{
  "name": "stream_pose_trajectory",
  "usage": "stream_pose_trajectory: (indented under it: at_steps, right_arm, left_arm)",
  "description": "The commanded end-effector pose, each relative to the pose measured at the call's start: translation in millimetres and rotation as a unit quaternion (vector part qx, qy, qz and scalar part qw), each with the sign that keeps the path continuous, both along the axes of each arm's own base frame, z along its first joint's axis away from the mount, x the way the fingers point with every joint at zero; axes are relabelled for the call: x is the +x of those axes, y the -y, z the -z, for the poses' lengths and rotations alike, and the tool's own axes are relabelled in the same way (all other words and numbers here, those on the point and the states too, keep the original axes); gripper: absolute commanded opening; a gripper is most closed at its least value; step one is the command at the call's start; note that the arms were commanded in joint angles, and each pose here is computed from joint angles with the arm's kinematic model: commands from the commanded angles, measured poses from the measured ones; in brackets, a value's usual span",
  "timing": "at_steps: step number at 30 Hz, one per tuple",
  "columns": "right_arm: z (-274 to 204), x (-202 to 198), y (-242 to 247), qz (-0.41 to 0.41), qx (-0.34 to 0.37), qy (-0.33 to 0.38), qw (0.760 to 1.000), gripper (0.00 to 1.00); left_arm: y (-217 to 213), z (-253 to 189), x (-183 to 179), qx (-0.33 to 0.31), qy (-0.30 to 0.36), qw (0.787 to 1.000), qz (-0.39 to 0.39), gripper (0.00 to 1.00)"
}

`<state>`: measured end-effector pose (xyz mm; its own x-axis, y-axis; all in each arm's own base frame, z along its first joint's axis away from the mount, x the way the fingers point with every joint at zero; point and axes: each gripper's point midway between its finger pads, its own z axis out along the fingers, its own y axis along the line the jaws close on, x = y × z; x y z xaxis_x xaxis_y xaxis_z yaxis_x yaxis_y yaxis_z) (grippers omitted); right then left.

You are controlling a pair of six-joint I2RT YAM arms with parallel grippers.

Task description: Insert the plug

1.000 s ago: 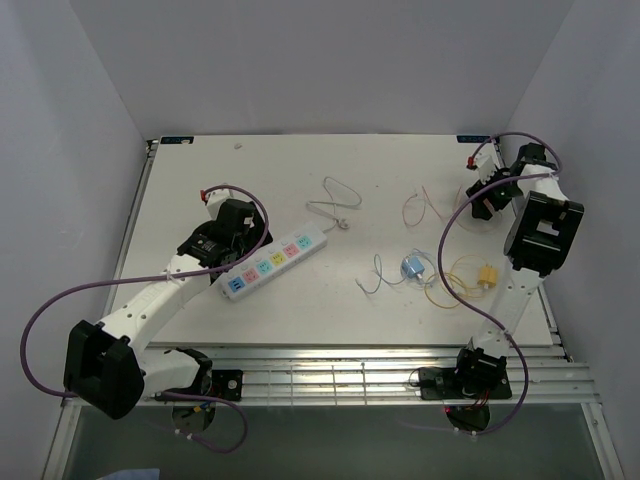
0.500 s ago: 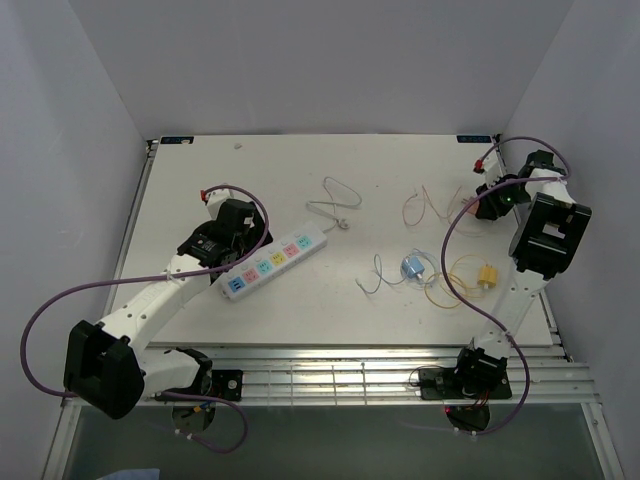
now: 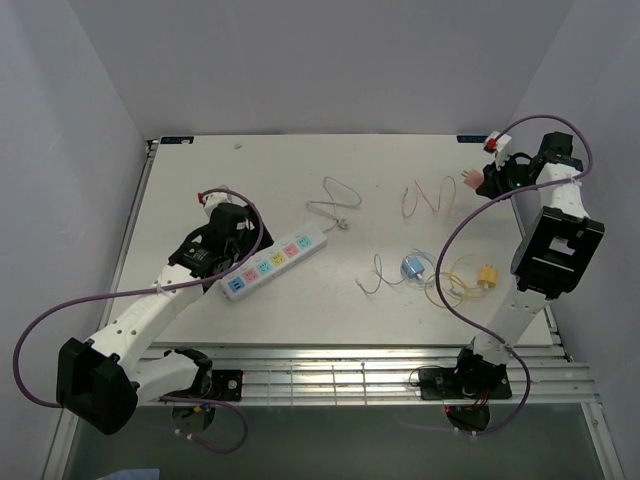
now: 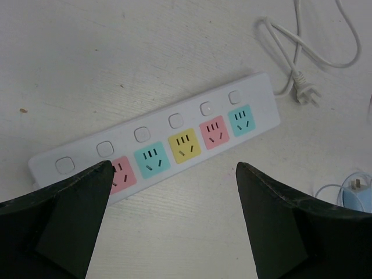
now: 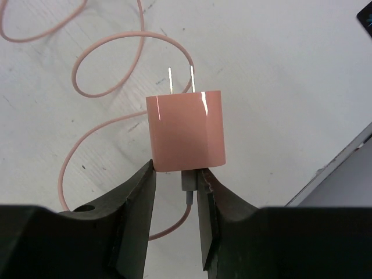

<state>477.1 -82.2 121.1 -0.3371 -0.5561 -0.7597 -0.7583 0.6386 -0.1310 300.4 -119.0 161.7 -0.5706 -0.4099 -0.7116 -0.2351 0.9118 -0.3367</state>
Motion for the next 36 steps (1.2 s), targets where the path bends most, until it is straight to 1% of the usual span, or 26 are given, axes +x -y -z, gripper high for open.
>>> stream_pose_trajectory:
  at_steps: [1, 2, 4, 5, 6, 7, 8, 9, 10, 11, 12, 13, 14, 15, 16, 17, 18, 20, 21, 22, 23, 26, 28, 30, 32, 36]
  right_arm:
    - [-58.4, 3.8, -19.6, -0.013, 0.037, 0.072, 0.997, 0.14]
    - [-76.9, 1.4, -23.5, -0.01, 0.033, 0.09, 0.995, 0.14]
    - [-96.5, 0.6, -38.1, -0.01, 0.036, 0.106, 0.994, 0.13]
    - [-113.6, -5.7, -47.6, -0.018, 0.028, 0.126, 0.992, 0.12]
    - [-122.2, -7.5, -66.0, -0.032, 0.024, 0.137, 0.99, 0.12]
    - [-129.9, -10.7, -73.8, -0.029, 0.018, 0.146, 0.989, 0.11]
    - [-147.3, -17.6, -85.9, -0.038, 0.01, 0.183, 0.982, 0.11]
    - [-153.6, -22.8, -110.8, -0.059, 0.012, 0.198, 0.978, 0.11]
    - [-162.0, -28.2, -122.6, -0.063, 0.008, 0.214, 0.975, 0.11]
    - [-181.1, -40.6, -136.4, -0.072, 0.001, 0.243, 0.967, 0.11]
    - [-178.7, -47.8, -163.1, -0.092, 0.007, 0.254, 0.963, 0.11]
    - [-184.2, -55.3, -175.2, -0.098, 0.014, 0.265, 0.959, 0.11]
    - [-200.0, -72.5, -192.8, -0.115, 0.034, 0.281, 0.952, 0.11]
    - [-207.0, -84.0, -220.7, -0.143, 0.054, 0.292, 0.944, 0.11]
    - [-202.8, -94.8, -233.2, -0.155, 0.069, 0.285, 0.943, 0.11]
    - [-211.3, -107.4, -243.1, -0.163, 0.079, 0.293, 0.939, 0.11]
    - [-211.0, -121.4, -266.4, -0.184, 0.093, 0.287, 0.936, 0.12]
    - [-208.7, -133.5, -281.3, -0.185, 0.093, 0.285, 0.936, 0.12]
    - [-207.6, -146.6, -300.0, -0.203, 0.102, 0.275, 0.934, 0.12]
    - [-202.6, -149.2, -303.5, -0.195, 0.1, 0.265, 0.939, 0.12]
    - [-203.8, -156.7, -310.6, -0.2, 0.107, 0.262, 0.938, 0.11]
    - [-196.5, -186.4, -341.6, -0.234, 0.124, 0.243, 0.933, 0.11]
    - [-193.1, -195.5, -350.3, -0.236, 0.126, 0.237, 0.934, 0.11]
    - [-186.6, -210.1, -364.0, -0.255, 0.132, 0.223, 0.932, 0.11]
    - [-181.9, -219.2, -372.7, -0.26, 0.133, 0.213, 0.932, 0.11]
    - [-180.7, -229.5, -382.6, -0.27, 0.132, 0.211, 0.93, 0.11]
  left_arm:
    - [19.0, -19.3, 1.5, -0.038, 0.025, 0.998, 0.047, 0.98]
    - [27.2, -25.5, 1.8, -0.052, 0.031, 0.996, 0.066, 0.98]
    - [36.0, -33.8, 3.0, -0.066, 0.039, 0.993, 0.084, 0.98]
    - [41.7, -38.0, 3.1, -0.075, 0.043, 0.991, 0.098, 0.98]
    - [53.1, -43.4, 0.1, -0.094, 0.044, 0.987, 0.125, 0.98]
    - [60.0, -48.7, -1.3, -0.107, 0.049, 0.983, 0.142, 0.98]
    - [75.0, -60.7, -5.1, -0.134, 0.061, 0.973, 0.18, 0.98]
    - [80.4, -68.3, -6.6, -0.146, 0.07, 0.968, 0.194, 0.98]
    - [86.2, -81.8, -7.1, -0.161, 0.09, 0.961, 0.208, 0.98]
    - [90.4, -90.4, -9.3, -0.171, 0.099, 0.955, 0.22, 0.98]
    - [97.8, -100.7, -14.9, -0.187, 0.107, 0.946, 0.243, 0.98]
    - [100.4, -110.8, -16.1, -0.197, 0.12, 0.94, 0.25, 0.98]
    - [102.1, -126.7, -18.2, -0.207, 0.144, 0.933, 0.258, 0.98]
    - [103.9, -134.9, -20.3, -0.212, 0.155, 0.928, 0.265, 0.98]
    - [106.1, -146.4, -22.8, -0.22, 0.168, 0.921, 0.275, 0.98]
    - [106.9, -151.0, -24.7, -0.223, 0.172, 0.918, 0.278, 0.98]
    - [107.8, -157.8, -27.9, -0.227, 0.179, 0.914, 0.284, 0.98]
    - [113.9, -168.4, -36.4, -0.242, 0.182, 0.902, 0.308, 0.98]
    - [116.6, -173.8, -42.0, -0.249, 0.187, 0.895, 0.32, 0.98]
    - [119.5, -180.6, -45.0, -0.257, 0.197, 0.886, 0.331, 0.98]
    - [124.1, -181.1, -52.8, -0.268, 0.192, 0.877, 0.35, 0.98]
    - [129.8, -186.2, -61.4, -0.28, 0.199, 0.862, 0.374, 0.98]
    - [133.3, -184.0, -60.3, -0.279, 0.198, 0.86, 0.379, 0.98]
    - [135.5, -179.2, -58.6, -0.281, 0.19, 0.861, 0.379, 0.98]
    - [139.7, -178.1, -59.0, -0.286, 0.188, 0.855, 0.389, 0.98]
    - [145.6, -171.8, -60.8, -0.292, 0.176, 0.852, 0.397, 0.98]
